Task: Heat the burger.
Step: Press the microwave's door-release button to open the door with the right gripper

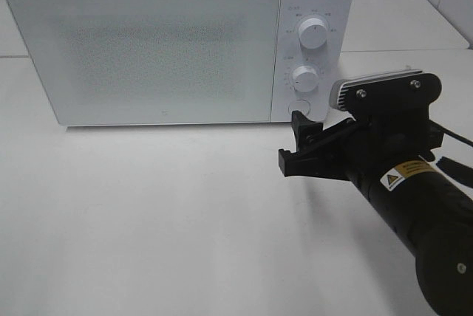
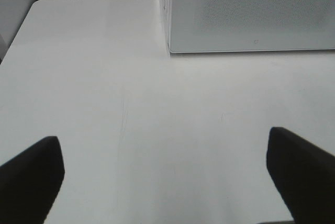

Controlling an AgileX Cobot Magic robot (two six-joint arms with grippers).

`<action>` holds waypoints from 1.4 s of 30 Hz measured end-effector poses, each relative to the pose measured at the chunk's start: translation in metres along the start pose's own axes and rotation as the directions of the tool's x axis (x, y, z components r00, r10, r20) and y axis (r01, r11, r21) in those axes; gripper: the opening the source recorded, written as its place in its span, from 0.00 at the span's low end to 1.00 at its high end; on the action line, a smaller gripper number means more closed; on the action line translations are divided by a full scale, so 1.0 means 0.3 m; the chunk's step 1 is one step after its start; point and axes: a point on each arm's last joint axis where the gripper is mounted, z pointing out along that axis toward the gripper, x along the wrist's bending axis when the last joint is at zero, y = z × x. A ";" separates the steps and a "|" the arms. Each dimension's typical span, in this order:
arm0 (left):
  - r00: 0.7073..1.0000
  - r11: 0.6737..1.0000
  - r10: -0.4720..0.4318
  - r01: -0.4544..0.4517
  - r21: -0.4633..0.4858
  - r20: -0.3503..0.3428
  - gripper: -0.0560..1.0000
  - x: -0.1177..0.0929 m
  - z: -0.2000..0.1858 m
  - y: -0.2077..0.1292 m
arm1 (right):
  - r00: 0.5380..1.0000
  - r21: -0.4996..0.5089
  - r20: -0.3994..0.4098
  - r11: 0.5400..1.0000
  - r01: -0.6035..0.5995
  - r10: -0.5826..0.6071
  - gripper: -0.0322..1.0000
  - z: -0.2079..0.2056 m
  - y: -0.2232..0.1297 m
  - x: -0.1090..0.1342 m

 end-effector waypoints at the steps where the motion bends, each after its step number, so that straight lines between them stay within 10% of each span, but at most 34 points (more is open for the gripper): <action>1: 1.000 1.000 0.000 0.000 0.000 0.000 0.98 0.000 0.000 0.000 | 1.000 0.000 0.000 1.000 0.000 0.000 0.75 0.000 0.000 0.000; 12: 1.000 1.000 0.000 0.000 0.000 0.000 0.98 0.000 0.000 0.000 | 0.999 0.020 -0.018 0.999 -0.047 0.047 0.75 -0.009 -0.019 0.025; 20: 1.000 1.000 0.000 0.000 0.000 0.000 0.98 0.000 0.000 0.000 | 0.931 0.024 -0.012 0.931 -0.364 0.364 0.70 -0.009 -0.019 0.025; 26: 1.000 1.000 0.000 0.000 0.000 0.000 0.98 0.000 0.000 0.000 | 0.759 0.027 -0.003 0.759 -0.651 0.651 0.60 -0.009 -0.019 0.025; 30: 1.000 1.000 0.000 0.000 0.000 0.000 0.98 0.000 0.000 0.000 | 0.551 0.027 0.004 0.551 -0.834 0.835 0.47 -0.009 -0.019 0.025; 39: 1.000 1.000 0.000 0.000 0.000 0.000 0.98 0.000 0.000 0.000 | 0.153 0.023 0.015 0.153 -0.988 0.988 0.18 -0.009 -0.019 0.025; 42: 1.000 1.000 0.000 0.000 0.000 0.000 0.98 0.000 0.000 0.000 | 0.093 0.015 0.019 0.093 -0.996 0.995 0.11 -0.009 -0.019 0.023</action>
